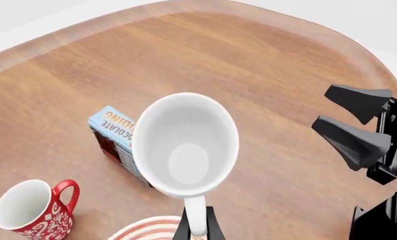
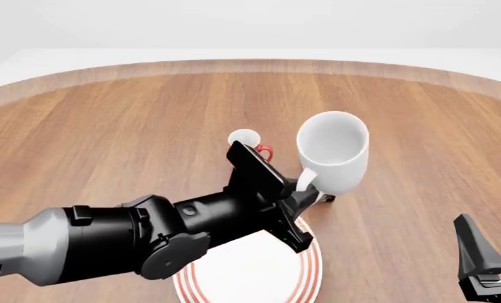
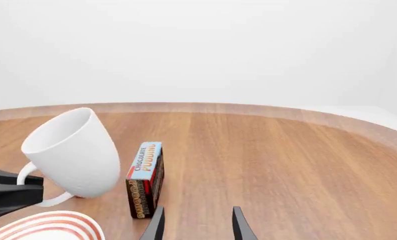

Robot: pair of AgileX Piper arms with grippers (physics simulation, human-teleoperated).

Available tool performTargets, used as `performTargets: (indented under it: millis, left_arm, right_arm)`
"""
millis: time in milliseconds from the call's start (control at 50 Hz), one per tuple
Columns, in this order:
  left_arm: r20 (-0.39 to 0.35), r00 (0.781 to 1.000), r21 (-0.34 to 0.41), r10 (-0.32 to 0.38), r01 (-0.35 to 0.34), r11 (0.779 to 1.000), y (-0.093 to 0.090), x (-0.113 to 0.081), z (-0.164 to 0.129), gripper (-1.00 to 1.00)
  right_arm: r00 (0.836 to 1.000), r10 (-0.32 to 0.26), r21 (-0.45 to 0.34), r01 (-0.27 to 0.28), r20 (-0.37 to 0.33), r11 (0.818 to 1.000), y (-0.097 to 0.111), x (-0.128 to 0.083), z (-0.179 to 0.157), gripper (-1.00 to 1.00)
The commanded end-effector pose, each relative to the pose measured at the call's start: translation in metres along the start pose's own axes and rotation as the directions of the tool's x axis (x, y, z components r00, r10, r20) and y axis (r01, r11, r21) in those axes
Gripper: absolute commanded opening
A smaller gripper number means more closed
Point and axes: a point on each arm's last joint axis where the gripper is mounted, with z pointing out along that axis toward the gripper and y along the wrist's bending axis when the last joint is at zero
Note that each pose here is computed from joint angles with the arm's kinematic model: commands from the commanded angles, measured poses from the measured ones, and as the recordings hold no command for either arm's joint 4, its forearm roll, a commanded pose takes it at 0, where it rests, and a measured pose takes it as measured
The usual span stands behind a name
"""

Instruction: Pick up the white mug and put it on the plate, and put the chocolate pudding to the right of the plate.

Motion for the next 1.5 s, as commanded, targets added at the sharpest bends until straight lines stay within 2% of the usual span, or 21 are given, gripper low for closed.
performTargets:
  millis: [20,200,360,900,1120,1500]
  left_arm:
    - [0.002,1.000,-0.008,-0.008,0.008,1.000,0.003,0.008,-0.012,-1.00]
    - [0.008,1.000,-0.028,-0.027,0.028,0.999,0.010,0.018,-0.020,-1.00]
    - [0.020,0.999,-0.057,-0.029,0.030,0.998,0.019,0.019,-0.032,-1.00]
    - [0.005,0.999,-0.123,-0.050,0.050,0.991,0.036,0.040,-0.061,-1.00]
    - [0.023,0.998,-0.153,-0.065,0.068,0.986,0.042,0.048,-0.077,-1.00]
    - [-0.009,0.994,-0.149,-0.105,0.102,0.984,0.039,0.073,-0.082,-1.00]
  right_arm:
    - [1.000,0.000,0.000,0.000,0.000,1.000,0.000,0.000,0.000,1.00]
    - [1.000,0.000,0.000,0.000,0.000,1.000,0.000,0.000,0.000,1.00]
    - [1.000,0.000,0.000,0.000,0.000,1.000,0.000,0.000,0.000,1.00]
    - [1.000,-0.001,-0.002,0.001,0.003,1.000,0.000,0.000,0.000,1.00]
    - [1.000,0.000,-0.004,0.000,0.003,1.000,0.000,0.000,0.000,1.00]
    - [1.000,-0.001,-0.005,0.001,0.003,1.000,0.000,0.000,0.000,1.00]
